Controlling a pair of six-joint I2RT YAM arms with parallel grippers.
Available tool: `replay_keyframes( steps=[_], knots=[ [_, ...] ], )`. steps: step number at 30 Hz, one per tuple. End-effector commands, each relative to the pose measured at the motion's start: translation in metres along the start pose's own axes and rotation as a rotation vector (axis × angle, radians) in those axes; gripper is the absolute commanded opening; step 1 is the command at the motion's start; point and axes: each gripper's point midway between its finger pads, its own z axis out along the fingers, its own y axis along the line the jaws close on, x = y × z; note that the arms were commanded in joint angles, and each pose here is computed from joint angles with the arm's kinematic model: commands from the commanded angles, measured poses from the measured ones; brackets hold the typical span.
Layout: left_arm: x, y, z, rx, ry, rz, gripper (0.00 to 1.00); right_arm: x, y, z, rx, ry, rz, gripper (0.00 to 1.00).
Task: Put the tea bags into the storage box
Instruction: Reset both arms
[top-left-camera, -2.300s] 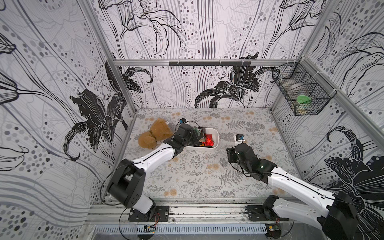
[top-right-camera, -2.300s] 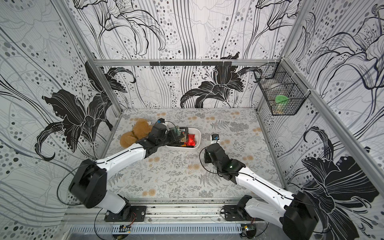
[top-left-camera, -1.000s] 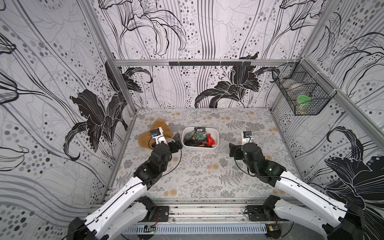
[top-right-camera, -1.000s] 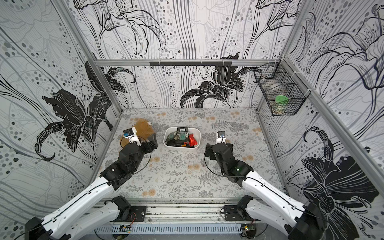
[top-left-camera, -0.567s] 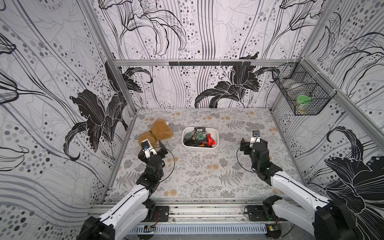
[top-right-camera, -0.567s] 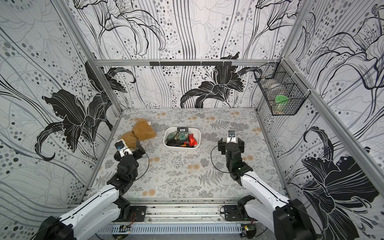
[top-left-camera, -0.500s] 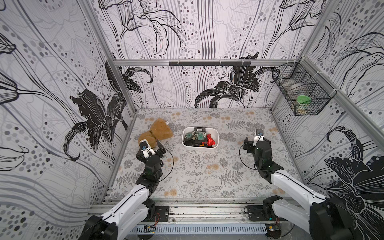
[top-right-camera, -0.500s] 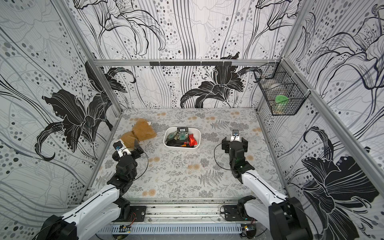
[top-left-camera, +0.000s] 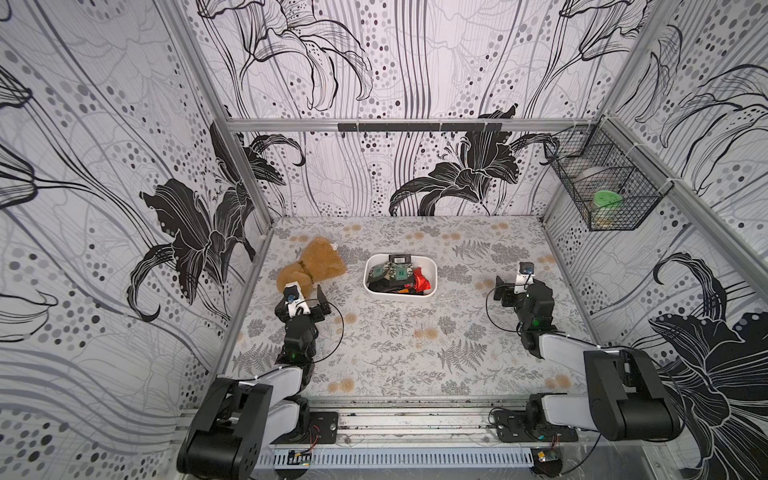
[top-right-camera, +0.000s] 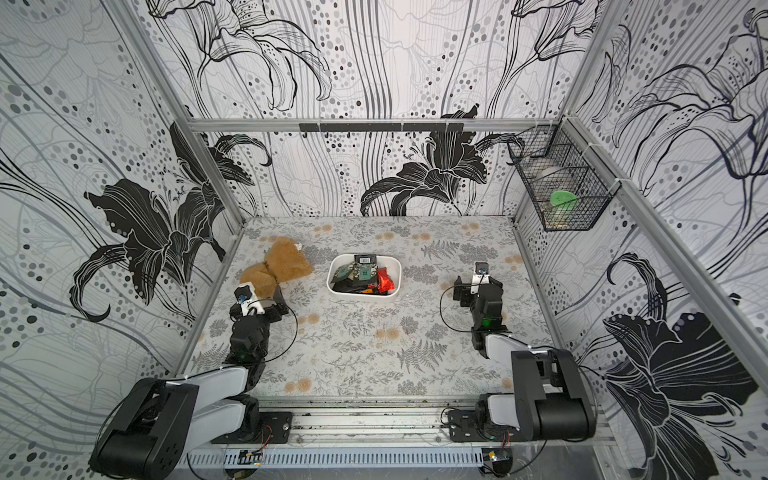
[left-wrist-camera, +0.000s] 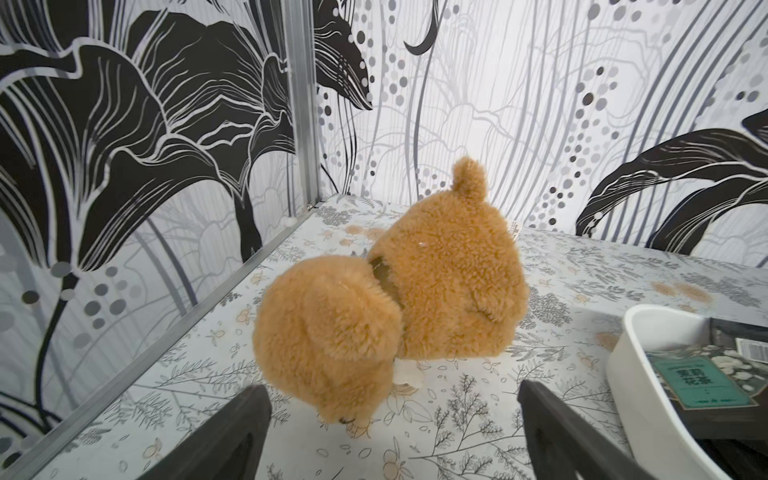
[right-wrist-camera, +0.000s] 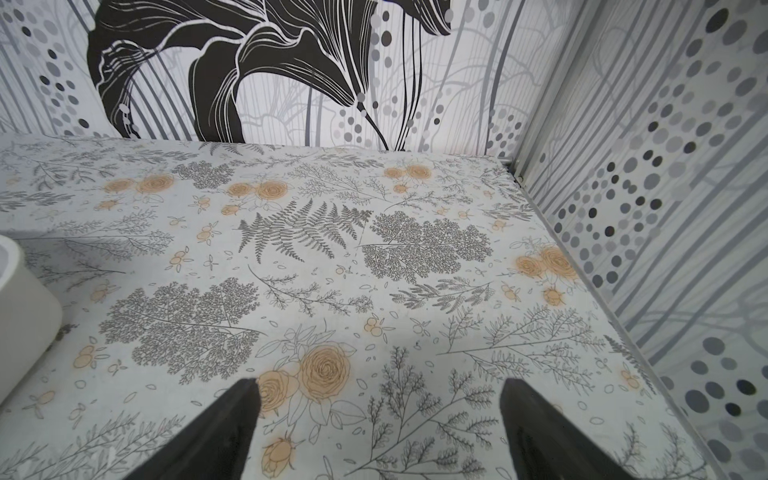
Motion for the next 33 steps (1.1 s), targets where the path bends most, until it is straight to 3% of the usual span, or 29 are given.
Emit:
replay_keyframes(
  steps=[1,5,11,33],
  knots=[
    [-0.03,-0.019,0.004,0.144,-0.124,-0.068,0.97,0.003,0.004,0.003,-0.041,-0.058,-0.005,0.96],
    [-0.02,-0.012,0.015,0.154,-0.141,-0.083,0.97,0.007,0.005,0.004,-0.079,-0.066,0.001,0.96],
    [-0.008,-0.02,0.035,0.182,-0.033,-0.064,0.97,0.012,0.003,-0.001,-0.085,-0.09,0.01,0.96],
    [-0.009,-0.021,0.036,0.183,-0.042,-0.058,0.97,0.01,0.002,-0.001,-0.075,-0.1,-0.001,0.95]
  ],
)
